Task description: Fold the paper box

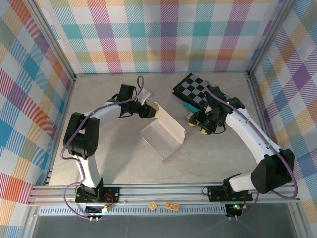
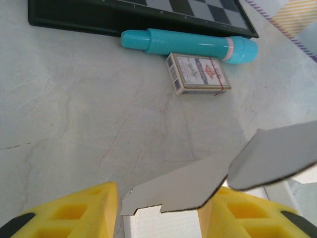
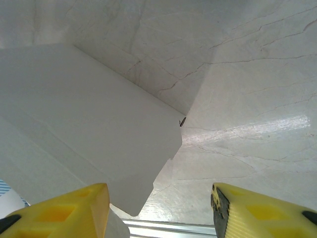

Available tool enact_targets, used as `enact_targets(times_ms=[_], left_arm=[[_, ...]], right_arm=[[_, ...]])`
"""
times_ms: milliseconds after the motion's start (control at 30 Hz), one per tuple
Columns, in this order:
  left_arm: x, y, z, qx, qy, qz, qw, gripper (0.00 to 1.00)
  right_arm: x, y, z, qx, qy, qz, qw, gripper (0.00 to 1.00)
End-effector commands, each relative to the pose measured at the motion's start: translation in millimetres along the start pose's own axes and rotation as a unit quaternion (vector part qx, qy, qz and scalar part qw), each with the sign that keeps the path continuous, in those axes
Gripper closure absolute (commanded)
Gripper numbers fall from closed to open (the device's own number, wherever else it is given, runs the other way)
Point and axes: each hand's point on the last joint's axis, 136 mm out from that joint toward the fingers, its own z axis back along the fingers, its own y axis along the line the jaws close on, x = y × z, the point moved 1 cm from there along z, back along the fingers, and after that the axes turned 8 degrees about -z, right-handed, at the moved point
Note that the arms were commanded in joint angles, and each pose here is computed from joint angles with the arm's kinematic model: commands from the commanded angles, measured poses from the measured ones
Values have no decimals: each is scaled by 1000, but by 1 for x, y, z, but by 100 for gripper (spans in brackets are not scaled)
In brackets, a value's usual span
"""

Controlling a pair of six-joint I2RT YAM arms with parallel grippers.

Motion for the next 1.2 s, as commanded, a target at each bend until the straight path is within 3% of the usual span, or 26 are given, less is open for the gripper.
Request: enact_targets(times_ms=[0,200,500,700,800,900,1067,1167], left_arm=[[13,-11,-1,-44,-21,-27,998,58],[11,-19,-7,-49,-13,-28,998,63],[12,-19,-3,-28,-10,-32,999,89],[13,-27,0,-1,-10,-50,999,98],[12,-24,3,42,-6,-60,997,100],[13,-6,14,125,7,-42,991,100],[8,17,47,262,14,-41,964,100],[-3,32,61,318,46,-41,946,100]], right_arm=[[-1,2,1,2,9,3,1000,43],[-1,1,-1,0,11,1,1000,43],[-1,1,-5,2,14,-4,1000,43],[-3,-2,-13,6,21,-17,1000,44],[0,-2,-17,5,18,-20,1000,44],[8,1,-19,0,12,-22,1000,44],[31,13,-19,9,-14,-15,1000,47],[48,35,-19,50,-42,40,997,54]])
